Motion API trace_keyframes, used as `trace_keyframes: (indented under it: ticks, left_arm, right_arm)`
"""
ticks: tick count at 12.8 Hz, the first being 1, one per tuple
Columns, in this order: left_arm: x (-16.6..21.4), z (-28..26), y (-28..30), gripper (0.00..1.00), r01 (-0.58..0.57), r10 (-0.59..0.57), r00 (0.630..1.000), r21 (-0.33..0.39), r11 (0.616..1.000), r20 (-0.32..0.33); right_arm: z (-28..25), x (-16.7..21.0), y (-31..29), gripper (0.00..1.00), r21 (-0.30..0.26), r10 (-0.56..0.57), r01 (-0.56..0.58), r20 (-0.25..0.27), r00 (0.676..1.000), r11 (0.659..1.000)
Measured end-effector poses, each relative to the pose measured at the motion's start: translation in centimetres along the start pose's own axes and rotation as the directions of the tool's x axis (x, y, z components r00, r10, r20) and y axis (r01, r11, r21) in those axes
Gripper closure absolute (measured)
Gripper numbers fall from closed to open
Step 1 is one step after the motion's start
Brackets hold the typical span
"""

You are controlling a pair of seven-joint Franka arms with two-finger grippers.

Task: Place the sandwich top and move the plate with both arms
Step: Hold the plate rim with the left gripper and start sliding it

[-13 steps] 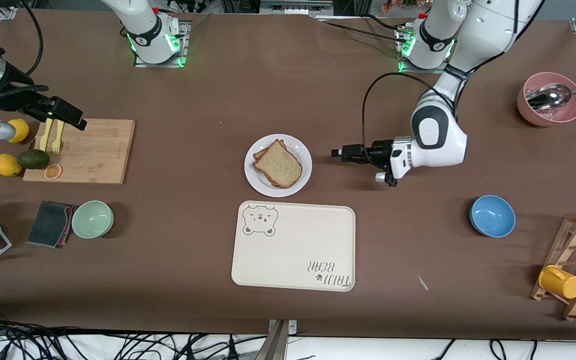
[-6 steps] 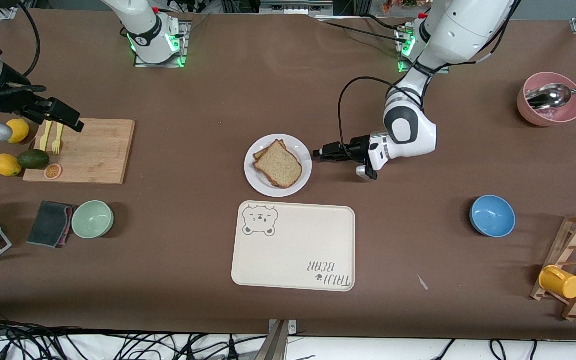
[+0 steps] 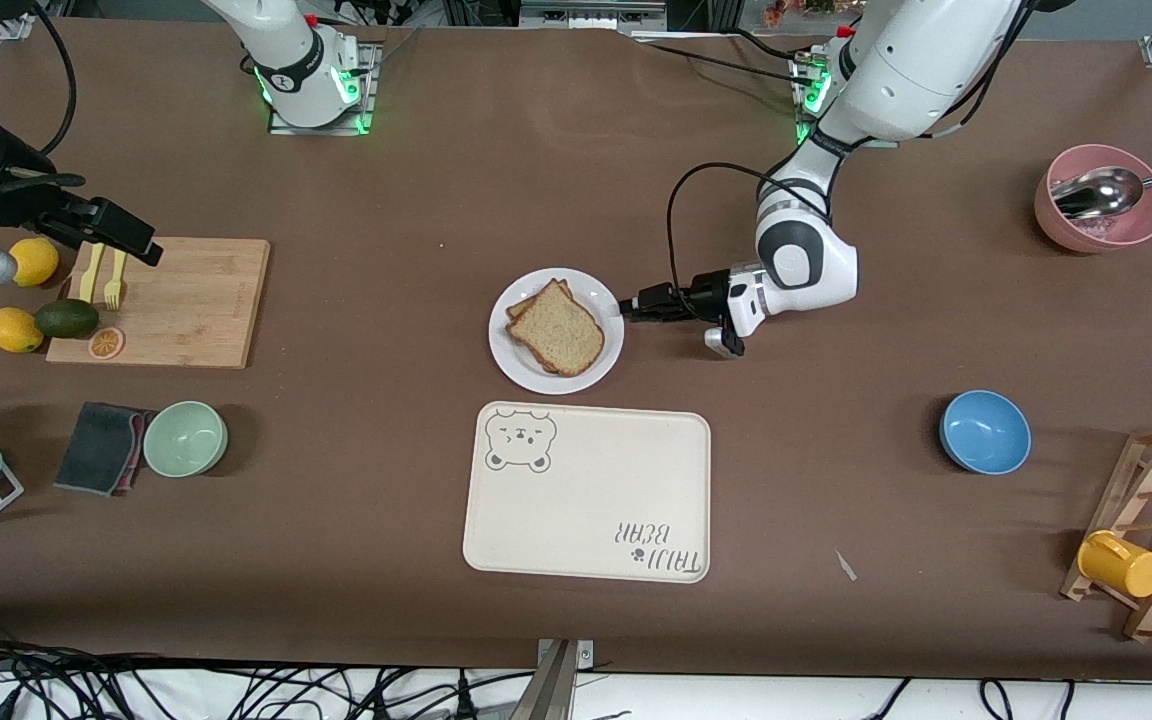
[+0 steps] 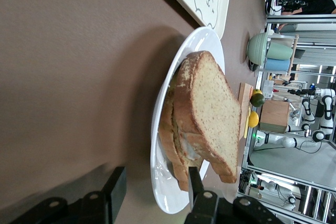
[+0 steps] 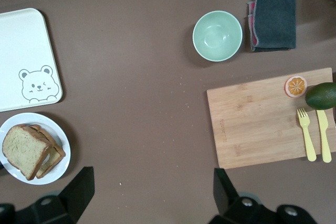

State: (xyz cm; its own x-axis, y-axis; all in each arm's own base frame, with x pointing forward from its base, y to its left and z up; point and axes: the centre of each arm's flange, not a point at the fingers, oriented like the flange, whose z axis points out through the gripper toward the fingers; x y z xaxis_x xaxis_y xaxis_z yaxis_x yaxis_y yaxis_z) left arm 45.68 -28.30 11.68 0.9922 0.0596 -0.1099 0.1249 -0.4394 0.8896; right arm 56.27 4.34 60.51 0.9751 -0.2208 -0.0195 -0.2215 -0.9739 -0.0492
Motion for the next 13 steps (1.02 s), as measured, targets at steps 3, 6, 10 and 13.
trace_keyframes:
  ticks: [3, 6, 10, 13]
  left_arm:
    - [-0.1, 0.6, 0.2, 0.48, -0.015, 0.015, 1.0, 0.017, 1.0, -0.002]
    - [0.0, 1.3, 0.0, 0.58, -0.023, 0.023, 1.0, 0.032, 0.999, -0.003]
    - [0.2, 2.4, 0.0, 0.63, -0.018, 0.018, 1.0, 0.026, 0.999, -0.019]
    - [0.4, 3.0, 0.1, 0.78, -0.027, 0.028, 0.999, 0.042, 0.999, -0.023]
  right_arm:
    - [0.2, 0.1, -0.2, 0.0, 0.0, -0.002, 0.002, -0.001, 1.0, 1.0]
    - [0.2, 0.2, -0.2, 0.0, 0.001, -0.002, 0.002, -0.004, 1.0, 1.0]
    - [0.2, 0.3, -0.1, 0.0, 0.003, 0.0, 0.0, -0.009, 1.0, 1.0]
    - [0.6, 0.6, -0.1, 0.0, 0.002, 0.001, -0.001, -0.009, 1.0, 1.0]
